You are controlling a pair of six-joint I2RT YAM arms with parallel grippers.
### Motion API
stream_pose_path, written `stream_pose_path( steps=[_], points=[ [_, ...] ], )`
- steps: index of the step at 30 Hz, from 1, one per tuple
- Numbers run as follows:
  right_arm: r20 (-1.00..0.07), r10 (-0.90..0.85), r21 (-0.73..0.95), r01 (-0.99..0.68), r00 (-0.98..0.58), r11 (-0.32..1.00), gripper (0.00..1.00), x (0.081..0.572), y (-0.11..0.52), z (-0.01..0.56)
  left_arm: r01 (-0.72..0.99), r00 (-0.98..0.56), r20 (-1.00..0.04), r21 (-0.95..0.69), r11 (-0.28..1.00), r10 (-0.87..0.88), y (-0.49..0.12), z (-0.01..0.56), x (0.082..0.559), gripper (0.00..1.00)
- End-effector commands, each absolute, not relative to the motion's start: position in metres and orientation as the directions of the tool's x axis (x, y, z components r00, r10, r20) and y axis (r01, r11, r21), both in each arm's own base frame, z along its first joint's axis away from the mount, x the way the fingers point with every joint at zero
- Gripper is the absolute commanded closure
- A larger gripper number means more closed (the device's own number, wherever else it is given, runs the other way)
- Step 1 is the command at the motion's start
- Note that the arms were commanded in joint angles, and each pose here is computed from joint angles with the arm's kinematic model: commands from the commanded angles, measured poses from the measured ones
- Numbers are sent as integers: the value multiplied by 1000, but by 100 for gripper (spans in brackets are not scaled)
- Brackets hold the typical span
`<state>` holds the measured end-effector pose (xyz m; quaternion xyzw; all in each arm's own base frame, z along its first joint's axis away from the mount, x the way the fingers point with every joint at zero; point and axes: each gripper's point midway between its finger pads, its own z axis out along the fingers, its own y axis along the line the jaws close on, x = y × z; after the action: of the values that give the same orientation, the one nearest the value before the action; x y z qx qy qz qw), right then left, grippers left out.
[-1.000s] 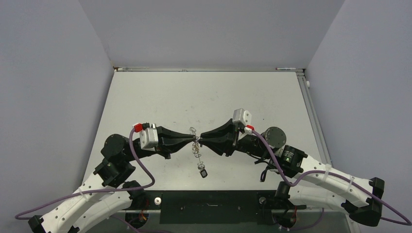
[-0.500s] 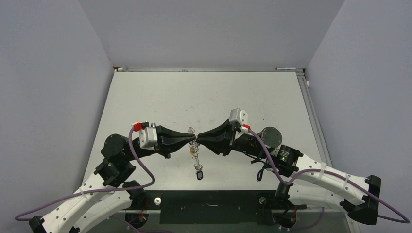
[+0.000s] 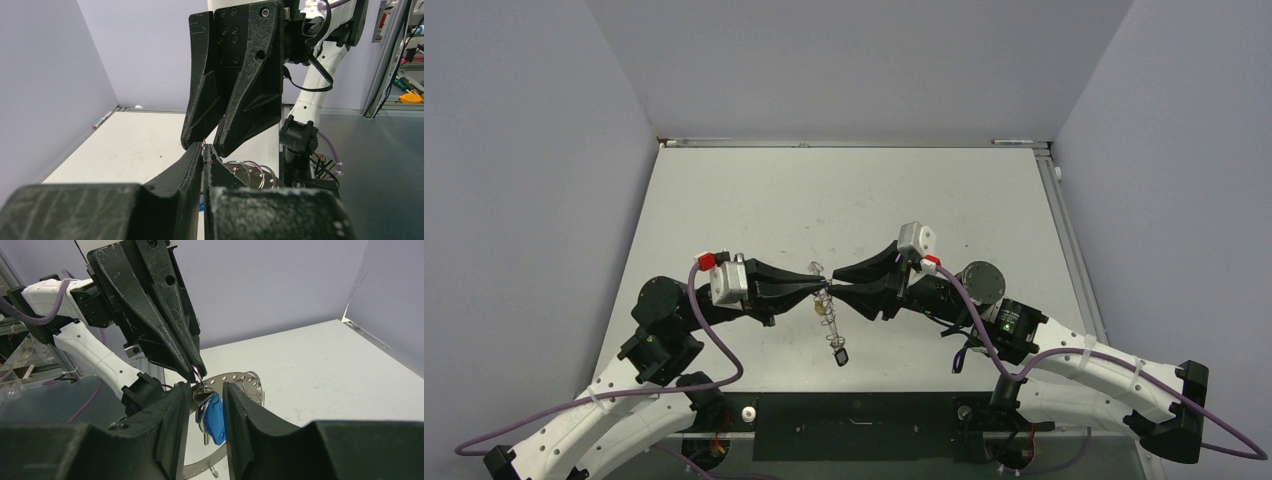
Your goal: Put the keys on the keyring
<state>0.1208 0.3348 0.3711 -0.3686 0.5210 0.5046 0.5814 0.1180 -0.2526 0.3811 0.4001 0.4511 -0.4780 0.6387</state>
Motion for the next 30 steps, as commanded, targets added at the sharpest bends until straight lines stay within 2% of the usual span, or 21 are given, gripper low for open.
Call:
stream_pose_path(
  steps=[1, 9, 30],
  points=[
    [-960, 279, 73, -972, -8, 224, 70, 120, 331, 397, 968, 191, -928, 126, 215, -319, -247, 406, 110, 100],
    [-964, 265, 68, -970, -4, 233, 83, 123, 334, 394, 968, 192, -928, 126, 216, -320, -247, 406, 110, 100],
    [-968, 236, 118, -984, -85, 132, 84, 109, 352, 366, 971, 186, -923, 118, 209, -338, -247, 408, 111, 100]
  ],
)
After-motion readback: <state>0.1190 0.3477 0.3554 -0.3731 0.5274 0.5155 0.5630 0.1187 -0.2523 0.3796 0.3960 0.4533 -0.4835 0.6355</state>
